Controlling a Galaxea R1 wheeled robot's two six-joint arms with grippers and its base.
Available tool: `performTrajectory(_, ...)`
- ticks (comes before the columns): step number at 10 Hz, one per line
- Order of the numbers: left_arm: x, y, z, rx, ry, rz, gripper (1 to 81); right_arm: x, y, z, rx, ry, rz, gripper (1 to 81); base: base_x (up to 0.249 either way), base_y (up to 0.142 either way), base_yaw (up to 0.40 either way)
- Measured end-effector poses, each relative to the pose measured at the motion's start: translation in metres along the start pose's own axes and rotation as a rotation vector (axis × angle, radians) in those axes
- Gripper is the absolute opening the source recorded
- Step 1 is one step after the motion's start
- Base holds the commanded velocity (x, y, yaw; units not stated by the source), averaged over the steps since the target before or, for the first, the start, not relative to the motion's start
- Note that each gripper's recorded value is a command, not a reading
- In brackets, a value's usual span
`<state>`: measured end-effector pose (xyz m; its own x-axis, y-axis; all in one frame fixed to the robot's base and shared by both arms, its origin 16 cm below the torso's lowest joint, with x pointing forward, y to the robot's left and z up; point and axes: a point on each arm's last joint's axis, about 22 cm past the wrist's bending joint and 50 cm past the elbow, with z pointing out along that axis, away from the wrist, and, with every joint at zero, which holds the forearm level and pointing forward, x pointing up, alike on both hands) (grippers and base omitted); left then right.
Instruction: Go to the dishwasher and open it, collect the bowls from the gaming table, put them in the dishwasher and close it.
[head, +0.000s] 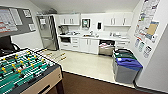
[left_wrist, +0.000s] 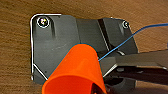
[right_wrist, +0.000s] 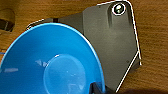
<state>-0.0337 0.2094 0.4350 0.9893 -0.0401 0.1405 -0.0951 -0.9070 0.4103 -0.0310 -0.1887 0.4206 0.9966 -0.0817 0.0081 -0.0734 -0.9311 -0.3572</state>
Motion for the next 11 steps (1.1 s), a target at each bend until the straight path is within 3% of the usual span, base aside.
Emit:
performTrajectory(2,0.0086,-0.0014,0.0006,0.001,0.011,0.004,1.0,-0.0065,-0.0003,-0.0002,0.002,-0.006,0.006,1.0,0.0,-0.089,0.0)
performTrajectory(11,0.0003,-0.0003,0.0,0.001,0.0,0.0,1.0,0.0,0.0005,-0.0001,-0.001,0.0,-0.001,1.0,0.0,0.0,0.0)
